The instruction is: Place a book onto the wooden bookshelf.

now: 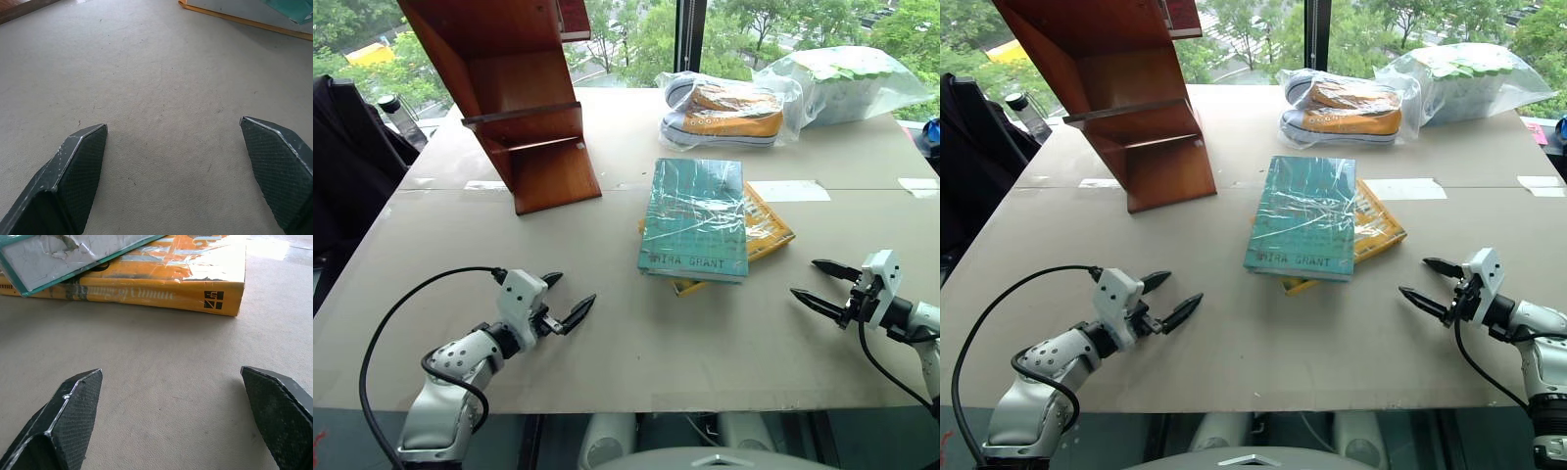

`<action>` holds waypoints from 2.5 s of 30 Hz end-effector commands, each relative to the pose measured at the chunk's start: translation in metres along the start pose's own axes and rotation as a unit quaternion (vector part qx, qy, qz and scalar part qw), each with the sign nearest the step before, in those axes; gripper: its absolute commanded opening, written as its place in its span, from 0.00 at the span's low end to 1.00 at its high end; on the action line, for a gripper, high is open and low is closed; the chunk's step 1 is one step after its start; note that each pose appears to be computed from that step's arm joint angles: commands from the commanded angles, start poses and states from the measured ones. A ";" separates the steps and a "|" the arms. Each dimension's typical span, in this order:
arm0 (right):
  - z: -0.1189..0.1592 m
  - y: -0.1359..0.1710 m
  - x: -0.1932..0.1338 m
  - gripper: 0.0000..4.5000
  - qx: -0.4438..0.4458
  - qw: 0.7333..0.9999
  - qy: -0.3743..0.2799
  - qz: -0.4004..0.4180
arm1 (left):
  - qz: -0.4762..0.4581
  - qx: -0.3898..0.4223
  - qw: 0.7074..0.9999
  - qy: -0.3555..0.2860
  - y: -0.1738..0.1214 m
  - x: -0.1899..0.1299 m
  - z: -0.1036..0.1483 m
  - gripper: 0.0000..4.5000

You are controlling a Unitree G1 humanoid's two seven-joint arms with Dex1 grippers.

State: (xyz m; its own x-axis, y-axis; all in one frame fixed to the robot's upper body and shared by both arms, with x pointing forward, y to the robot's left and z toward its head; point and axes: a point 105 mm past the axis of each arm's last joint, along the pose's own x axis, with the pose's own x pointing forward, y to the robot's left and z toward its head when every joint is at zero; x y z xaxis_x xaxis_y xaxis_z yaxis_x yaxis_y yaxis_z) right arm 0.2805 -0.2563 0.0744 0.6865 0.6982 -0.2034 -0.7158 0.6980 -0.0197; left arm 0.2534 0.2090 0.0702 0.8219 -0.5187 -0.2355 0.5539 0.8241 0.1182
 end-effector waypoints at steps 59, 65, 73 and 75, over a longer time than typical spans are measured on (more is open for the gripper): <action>0.107 0.113 -0.028 1.00 -0.039 0.988 -0.085 0.122 | -0.268 -0.515 0.810 0.083 -0.048 0.084 0.061 0.99; 0.108 0.112 -0.025 1.00 -0.039 0.989 -0.086 0.118 | -0.280 -0.509 0.806 0.110 -0.042 0.092 0.059 0.81; 0.110 0.106 -0.024 1.00 -0.048 0.989 -0.089 0.110 | -0.303 -0.495 0.808 0.108 -0.043 0.099 0.068 0.06; 0.111 0.106 -0.024 1.00 -0.049 0.989 -0.090 0.109 | -0.309 -0.490 0.809 0.096 -0.041 0.094 0.075 0.01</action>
State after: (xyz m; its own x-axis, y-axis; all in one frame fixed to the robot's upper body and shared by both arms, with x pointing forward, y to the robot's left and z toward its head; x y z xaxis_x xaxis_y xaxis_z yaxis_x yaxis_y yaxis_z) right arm 0.2030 -0.1820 0.1767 0.5193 0.8527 -0.0558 -0.8545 0.5173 -0.0470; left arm 0.3175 0.1066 0.1050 0.3343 -0.9328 -0.1345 0.3709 0.2615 -0.8911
